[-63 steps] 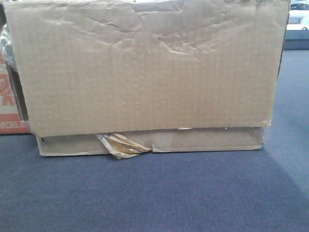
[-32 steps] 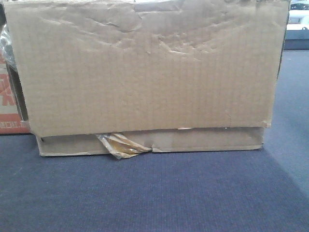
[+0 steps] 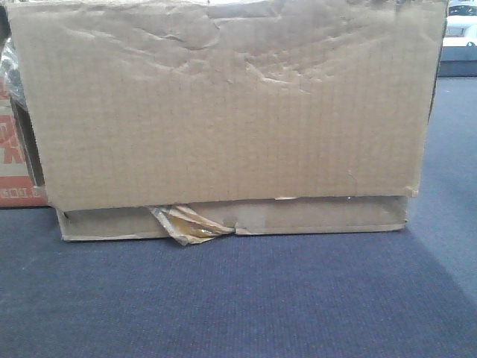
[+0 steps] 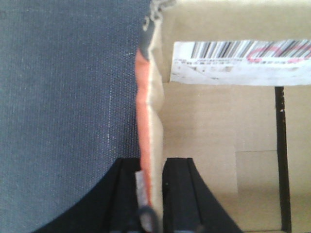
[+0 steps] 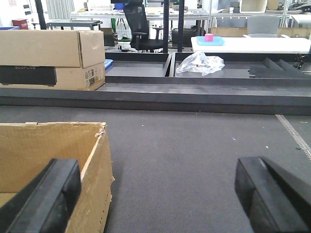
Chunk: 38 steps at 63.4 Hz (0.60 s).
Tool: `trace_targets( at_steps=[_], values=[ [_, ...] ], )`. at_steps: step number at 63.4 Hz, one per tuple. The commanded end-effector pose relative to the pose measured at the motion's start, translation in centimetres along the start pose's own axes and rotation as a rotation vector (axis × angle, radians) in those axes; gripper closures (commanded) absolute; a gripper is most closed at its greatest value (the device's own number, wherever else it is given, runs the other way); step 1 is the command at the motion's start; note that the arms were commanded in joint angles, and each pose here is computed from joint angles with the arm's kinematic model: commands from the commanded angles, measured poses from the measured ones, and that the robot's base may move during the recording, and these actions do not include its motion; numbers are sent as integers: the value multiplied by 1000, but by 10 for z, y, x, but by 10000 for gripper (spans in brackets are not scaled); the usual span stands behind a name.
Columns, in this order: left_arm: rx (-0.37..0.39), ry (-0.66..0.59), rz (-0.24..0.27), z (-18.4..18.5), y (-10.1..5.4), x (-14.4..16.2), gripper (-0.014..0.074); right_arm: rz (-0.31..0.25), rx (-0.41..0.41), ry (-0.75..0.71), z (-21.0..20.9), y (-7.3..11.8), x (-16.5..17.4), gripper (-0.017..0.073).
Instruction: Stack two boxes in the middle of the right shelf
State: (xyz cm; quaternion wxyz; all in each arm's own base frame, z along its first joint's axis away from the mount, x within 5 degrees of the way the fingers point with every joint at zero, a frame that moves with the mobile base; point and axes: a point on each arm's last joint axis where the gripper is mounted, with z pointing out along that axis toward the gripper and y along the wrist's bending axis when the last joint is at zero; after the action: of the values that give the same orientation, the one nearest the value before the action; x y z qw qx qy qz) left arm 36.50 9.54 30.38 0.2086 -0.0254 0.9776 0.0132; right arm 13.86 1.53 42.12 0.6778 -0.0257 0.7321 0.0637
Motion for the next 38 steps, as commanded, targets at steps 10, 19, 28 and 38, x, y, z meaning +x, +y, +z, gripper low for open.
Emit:
trace_targets(
  at_steps=[10,19,28,38],
  values=[
    [-58,-75,-81,-40,5,-4,705,-3,-3,-16,1,1,-3,20],
    [-81,-221,-97,-92,3,-11,705,-3,-3,-16,1,1,-3,20],
    [-96,-417,-121,-160,-3,-13,705,-3,-3,-16,1,1,-3,20],
    [-30,-592,-130,-223,-27,-7,705,-3,-3,-16,1,1,-3,20]
  ],
)
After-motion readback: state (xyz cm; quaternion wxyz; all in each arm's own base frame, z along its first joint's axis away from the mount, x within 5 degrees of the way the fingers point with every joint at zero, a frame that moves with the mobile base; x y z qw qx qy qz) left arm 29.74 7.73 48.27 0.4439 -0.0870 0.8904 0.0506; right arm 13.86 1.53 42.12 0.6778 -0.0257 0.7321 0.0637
